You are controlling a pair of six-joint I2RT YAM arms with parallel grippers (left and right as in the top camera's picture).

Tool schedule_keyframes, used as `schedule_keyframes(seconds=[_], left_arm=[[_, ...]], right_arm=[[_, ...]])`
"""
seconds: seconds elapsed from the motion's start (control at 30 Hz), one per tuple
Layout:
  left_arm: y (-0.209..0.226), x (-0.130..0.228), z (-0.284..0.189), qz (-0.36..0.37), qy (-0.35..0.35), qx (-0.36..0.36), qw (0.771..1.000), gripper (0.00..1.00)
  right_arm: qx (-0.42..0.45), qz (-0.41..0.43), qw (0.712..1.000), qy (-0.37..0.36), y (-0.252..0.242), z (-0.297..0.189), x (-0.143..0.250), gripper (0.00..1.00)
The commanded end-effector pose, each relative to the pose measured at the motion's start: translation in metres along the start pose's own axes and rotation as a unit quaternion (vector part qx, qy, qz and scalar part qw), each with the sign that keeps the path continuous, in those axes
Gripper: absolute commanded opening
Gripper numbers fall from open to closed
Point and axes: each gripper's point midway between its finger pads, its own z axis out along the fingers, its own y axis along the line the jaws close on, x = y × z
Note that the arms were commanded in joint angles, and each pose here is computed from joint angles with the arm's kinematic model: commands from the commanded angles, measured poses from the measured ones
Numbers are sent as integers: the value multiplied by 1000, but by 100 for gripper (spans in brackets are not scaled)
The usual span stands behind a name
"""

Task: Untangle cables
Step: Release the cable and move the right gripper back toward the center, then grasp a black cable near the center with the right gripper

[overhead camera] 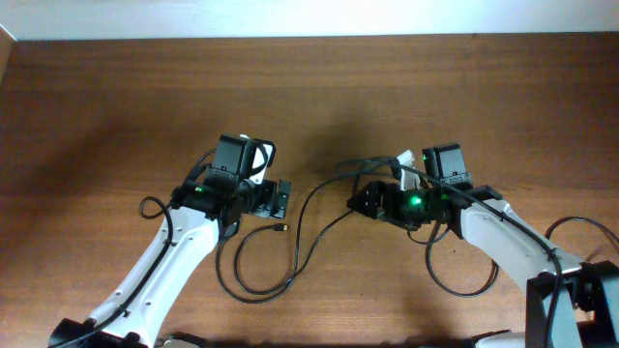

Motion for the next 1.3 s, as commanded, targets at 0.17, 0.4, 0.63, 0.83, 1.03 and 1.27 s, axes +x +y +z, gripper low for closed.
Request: schedule_keyframes(seconds=[0.17, 0.4, 0.63, 0.83, 1.03, 1.27], left_arm=[[-1, -4, -1, -6, -3, 5, 1000, 99], [-1, -4, -1, -6, -3, 5, 1000, 99], [-1, -4, -1, -6, -3, 5, 1000, 99], [-1, -4, -1, -6, -3, 5, 1000, 99], [-1, -4, -1, -6, -3, 5, 1000, 99], [-1, -4, -1, -6, -3, 5, 1000, 99]], right_arm=[[69, 111, 991, -15, -1, 21, 6, 99], [121, 147, 980, -51, 2, 39, 13, 65], [133, 121, 982, -53, 7, 47, 20, 7], [128, 107, 986, -22, 10, 45, 33, 4], [125, 91, 986, -56, 30, 11, 33, 4], [102, 1, 982, -161, 74, -79, 43, 4]])
